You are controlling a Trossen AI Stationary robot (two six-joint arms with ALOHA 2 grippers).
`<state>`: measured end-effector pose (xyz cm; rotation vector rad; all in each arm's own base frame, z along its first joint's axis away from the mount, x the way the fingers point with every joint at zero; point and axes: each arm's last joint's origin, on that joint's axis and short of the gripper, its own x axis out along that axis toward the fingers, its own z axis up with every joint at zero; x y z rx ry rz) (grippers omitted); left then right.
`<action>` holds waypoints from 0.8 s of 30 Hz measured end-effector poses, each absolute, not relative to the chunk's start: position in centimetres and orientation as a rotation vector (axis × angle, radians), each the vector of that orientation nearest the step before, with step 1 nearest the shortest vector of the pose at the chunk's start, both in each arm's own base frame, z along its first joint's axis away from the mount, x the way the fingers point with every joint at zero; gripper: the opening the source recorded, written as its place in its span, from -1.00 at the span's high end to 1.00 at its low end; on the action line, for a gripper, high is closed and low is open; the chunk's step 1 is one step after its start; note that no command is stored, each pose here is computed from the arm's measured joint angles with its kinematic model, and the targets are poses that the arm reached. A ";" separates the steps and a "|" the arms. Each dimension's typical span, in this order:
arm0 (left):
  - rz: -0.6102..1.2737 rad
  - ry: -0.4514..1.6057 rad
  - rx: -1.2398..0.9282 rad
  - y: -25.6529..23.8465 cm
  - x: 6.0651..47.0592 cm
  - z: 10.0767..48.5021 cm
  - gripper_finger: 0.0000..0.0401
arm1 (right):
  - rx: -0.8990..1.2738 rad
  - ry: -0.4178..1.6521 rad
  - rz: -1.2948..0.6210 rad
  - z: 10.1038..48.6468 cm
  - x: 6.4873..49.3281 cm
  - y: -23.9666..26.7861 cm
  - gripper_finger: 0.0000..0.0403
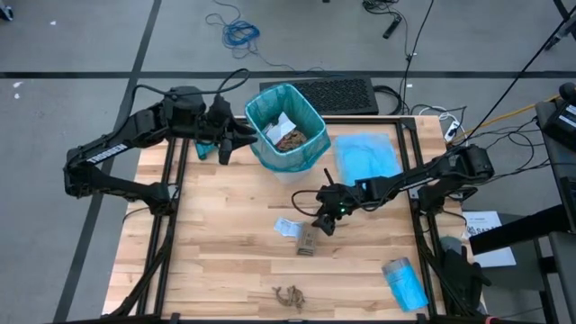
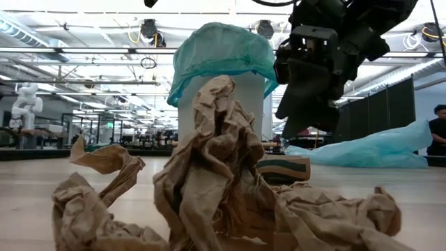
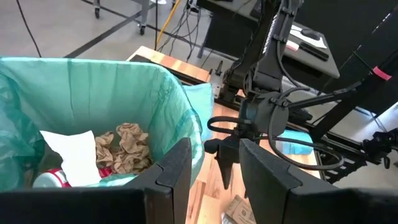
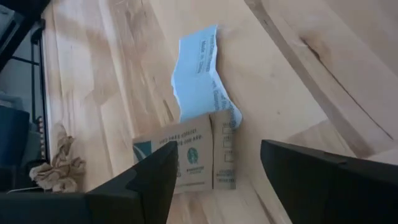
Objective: Place trash/remove bag and relplace
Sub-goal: Put the brown paper into the blue trash bag inside the white trash bin
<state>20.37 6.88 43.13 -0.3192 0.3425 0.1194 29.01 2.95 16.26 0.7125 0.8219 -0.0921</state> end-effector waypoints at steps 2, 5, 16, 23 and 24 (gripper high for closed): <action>0.119 0.342 -0.319 6.9 20.4 43.1 0.34 | 0.714 0.822 -0.094 15.9 29.3 3.0 -0.11; 0.120 0.343 -0.319 6.9 20.4 43.1 0.34 | 0.717 0.855 -0.108 15.0 29.4 3.0 -0.11; 0.124 0.344 -0.318 6.9 20.4 43.1 0.34 | 0.796 0.894 -0.050 12.5 30.5 3.5 -0.11; 0.124 0.346 -0.317 6.9 20.4 43.1 0.34 | 0.802 0.912 -0.056 11.9 30.6 4.5 -0.07; 0.124 0.346 -0.316 6.9 20.4 43.1 0.34 | 0.804 0.913 -0.059 11.9 30.6 4.6 -0.03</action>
